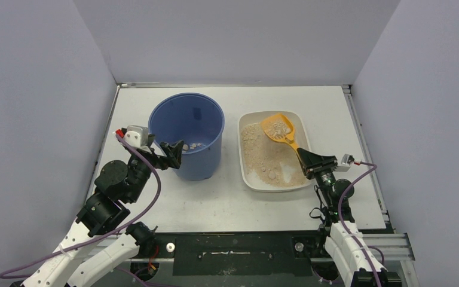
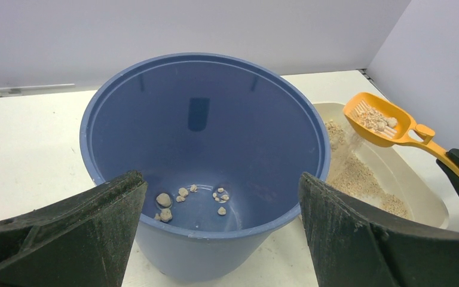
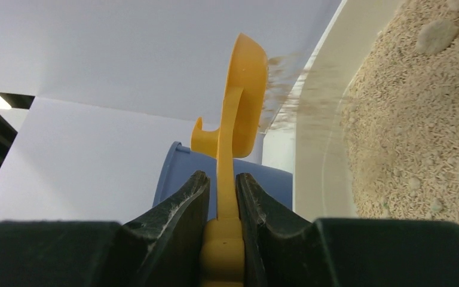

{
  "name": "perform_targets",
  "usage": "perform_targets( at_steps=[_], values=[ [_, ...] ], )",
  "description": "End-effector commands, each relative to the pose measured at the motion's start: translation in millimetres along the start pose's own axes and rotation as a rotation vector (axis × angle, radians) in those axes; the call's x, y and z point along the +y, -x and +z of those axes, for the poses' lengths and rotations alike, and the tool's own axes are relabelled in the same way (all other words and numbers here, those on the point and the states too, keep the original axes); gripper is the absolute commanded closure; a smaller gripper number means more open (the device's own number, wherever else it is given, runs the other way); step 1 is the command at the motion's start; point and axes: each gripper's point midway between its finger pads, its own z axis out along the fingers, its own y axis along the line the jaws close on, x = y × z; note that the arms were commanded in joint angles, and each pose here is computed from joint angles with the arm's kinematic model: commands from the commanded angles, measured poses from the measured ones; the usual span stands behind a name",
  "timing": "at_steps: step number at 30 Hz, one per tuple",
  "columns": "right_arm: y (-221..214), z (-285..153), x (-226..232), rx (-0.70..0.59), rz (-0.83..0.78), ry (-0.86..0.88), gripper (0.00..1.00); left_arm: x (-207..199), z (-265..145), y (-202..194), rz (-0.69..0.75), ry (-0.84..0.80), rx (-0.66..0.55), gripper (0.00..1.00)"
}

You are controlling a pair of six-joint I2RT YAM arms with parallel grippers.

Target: Clean the litter box

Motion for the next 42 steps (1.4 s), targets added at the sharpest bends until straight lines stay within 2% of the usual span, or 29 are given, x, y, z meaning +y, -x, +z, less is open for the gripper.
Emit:
perform_targets(
  at_steps=[1,5,9,12,13,16,23,35,42],
  values=[
    [-11,2,44,0.073,-0.036,0.157,1.00,-2,3,11,-0.007,-0.004,-0.044,0.03],
    [10,3,27,0.000,-0.009,0.074,1.00,-4,4,11,-0.007,-0.015,-0.041,0.03],
    [-11,2,44,0.092,-0.048,0.136,1.00,-2,4,10,-0.005,-0.007,-0.038,0.03],
    [8,3,21,0.009,-0.038,0.030,1.00,-3,4,11,-0.007,-0.013,-0.040,0.03],
    [8,2,30,0.005,-0.031,0.079,1.00,-4,4,11,-0.007,-0.014,-0.040,0.03],
    [-15,5,40,0.105,-0.060,0.120,1.00,-3,5,8,-0.003,-0.007,-0.031,0.03],
    [-10,6,32,0.079,-0.072,0.082,1.00,-2,4,10,-0.006,-0.008,-0.036,0.03],
    [-4,21,76,0.095,-0.175,0.144,1.00,-2,3,12,-0.007,-0.009,-0.036,0.03],
    [-20,39,115,0.159,-0.187,0.223,1.00,0,-2,18,-0.017,-0.005,-0.059,0.03]
  ],
)
